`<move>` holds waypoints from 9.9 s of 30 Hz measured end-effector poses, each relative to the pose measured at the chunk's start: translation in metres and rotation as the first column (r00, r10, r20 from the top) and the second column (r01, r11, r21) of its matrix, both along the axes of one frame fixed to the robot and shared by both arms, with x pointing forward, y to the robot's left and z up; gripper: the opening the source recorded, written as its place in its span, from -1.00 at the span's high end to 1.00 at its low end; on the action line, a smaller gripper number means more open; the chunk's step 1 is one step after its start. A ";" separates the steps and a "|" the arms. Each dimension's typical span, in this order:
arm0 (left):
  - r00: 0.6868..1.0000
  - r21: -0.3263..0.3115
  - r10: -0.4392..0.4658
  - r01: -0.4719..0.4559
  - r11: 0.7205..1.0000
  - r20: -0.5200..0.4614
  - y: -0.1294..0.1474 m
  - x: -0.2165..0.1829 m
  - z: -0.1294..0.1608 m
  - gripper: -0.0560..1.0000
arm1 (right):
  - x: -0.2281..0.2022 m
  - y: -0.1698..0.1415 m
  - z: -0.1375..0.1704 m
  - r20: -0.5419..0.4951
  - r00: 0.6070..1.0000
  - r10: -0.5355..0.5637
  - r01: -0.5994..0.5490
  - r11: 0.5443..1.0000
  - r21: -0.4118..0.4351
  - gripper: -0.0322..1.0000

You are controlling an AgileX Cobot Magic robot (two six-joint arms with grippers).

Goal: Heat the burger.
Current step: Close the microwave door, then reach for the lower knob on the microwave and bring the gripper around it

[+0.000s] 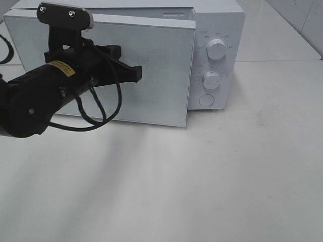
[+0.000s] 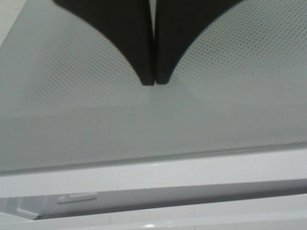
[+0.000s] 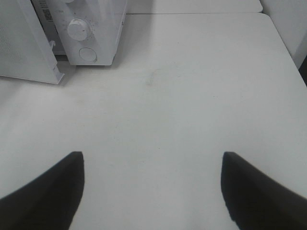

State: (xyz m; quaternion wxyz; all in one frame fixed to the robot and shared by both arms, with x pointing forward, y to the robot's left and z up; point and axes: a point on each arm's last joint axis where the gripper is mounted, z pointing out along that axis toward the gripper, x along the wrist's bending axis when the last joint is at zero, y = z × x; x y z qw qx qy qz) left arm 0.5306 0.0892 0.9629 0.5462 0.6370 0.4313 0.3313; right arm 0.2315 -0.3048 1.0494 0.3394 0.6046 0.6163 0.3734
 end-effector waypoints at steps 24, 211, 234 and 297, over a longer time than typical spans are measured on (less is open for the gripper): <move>0.996 0.022 -0.057 0.059 0.998 -0.074 -0.054 0.040 -0.009 0.89 | 0.000 0.000 0.000 0.000 1.000 0.000 0.000 1.000 0.000 -0.54; 0.907 0.111 0.348 -0.330 0.937 -0.237 0.200 -0.300 0.095 -0.96 | 0.014 0.002 0.018 0.071 0.997 0.008 -0.008 1.000 -0.002 -0.53; 0.907 0.111 0.348 -0.330 0.937 -0.237 0.200 -0.300 0.095 -0.96 | 0.126 0.018 0.027 0.063 0.997 0.041 -0.040 0.999 -0.013 -0.53; 0.907 0.111 0.348 -0.330 0.937 -0.237 0.200 -0.300 0.095 -0.96 | 0.210 0.103 -0.107 0.306 0.952 0.011 0.015 0.996 -0.083 -0.53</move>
